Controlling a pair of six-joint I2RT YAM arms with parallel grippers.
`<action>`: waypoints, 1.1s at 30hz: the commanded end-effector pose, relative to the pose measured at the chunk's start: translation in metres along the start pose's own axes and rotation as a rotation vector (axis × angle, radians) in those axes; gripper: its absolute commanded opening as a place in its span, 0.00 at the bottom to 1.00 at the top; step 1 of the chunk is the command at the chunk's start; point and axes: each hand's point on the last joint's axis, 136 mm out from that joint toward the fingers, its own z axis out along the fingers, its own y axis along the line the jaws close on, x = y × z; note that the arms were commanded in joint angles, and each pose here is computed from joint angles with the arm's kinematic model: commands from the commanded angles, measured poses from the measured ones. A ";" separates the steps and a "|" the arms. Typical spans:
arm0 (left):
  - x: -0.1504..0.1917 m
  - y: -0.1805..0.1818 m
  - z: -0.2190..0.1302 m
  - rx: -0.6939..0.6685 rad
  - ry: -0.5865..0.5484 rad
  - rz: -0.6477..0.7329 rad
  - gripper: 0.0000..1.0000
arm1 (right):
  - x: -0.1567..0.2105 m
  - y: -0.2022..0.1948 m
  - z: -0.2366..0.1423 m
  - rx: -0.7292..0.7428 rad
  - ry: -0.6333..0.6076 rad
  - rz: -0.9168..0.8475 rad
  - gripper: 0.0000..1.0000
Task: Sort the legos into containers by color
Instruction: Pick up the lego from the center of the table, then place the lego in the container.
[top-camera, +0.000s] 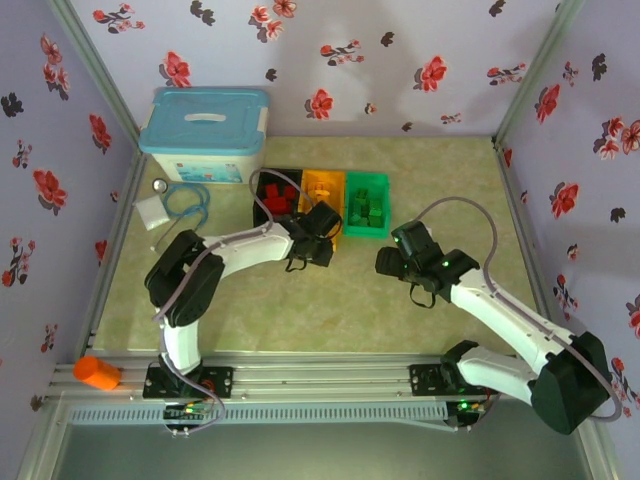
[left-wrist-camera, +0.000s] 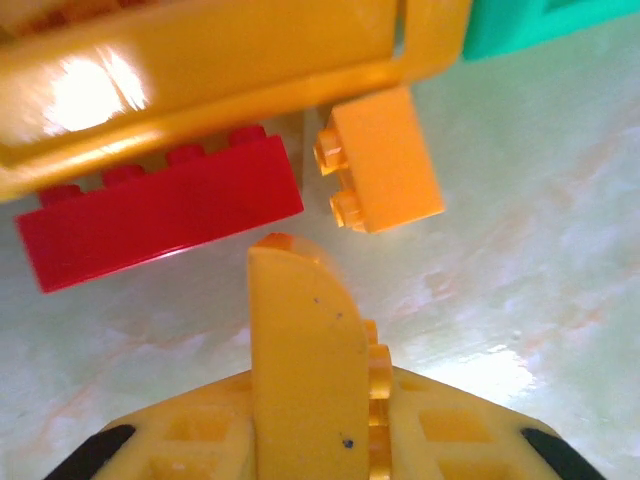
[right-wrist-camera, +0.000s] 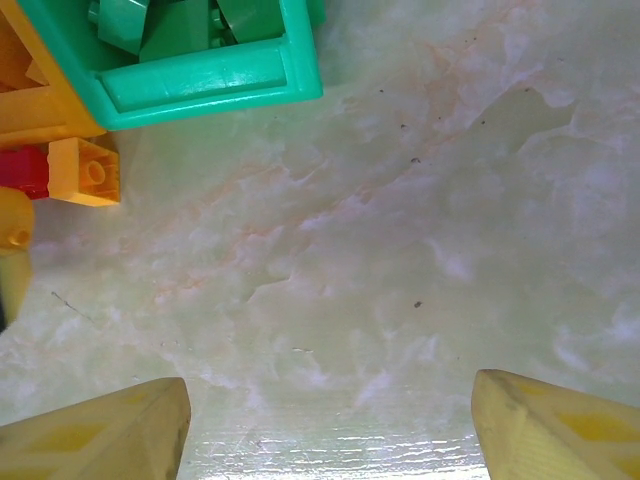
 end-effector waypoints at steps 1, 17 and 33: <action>-0.026 -0.003 -0.037 0.003 -0.084 0.022 0.25 | 0.001 -0.004 0.001 -0.003 -0.011 0.030 0.74; -0.078 0.009 -0.094 0.042 -0.217 -0.005 0.25 | 0.011 -0.010 0.003 -0.009 -0.005 0.046 0.73; -0.127 0.038 -0.057 0.070 -0.177 -0.063 0.26 | 0.029 -0.017 0.008 -0.033 0.019 0.082 0.73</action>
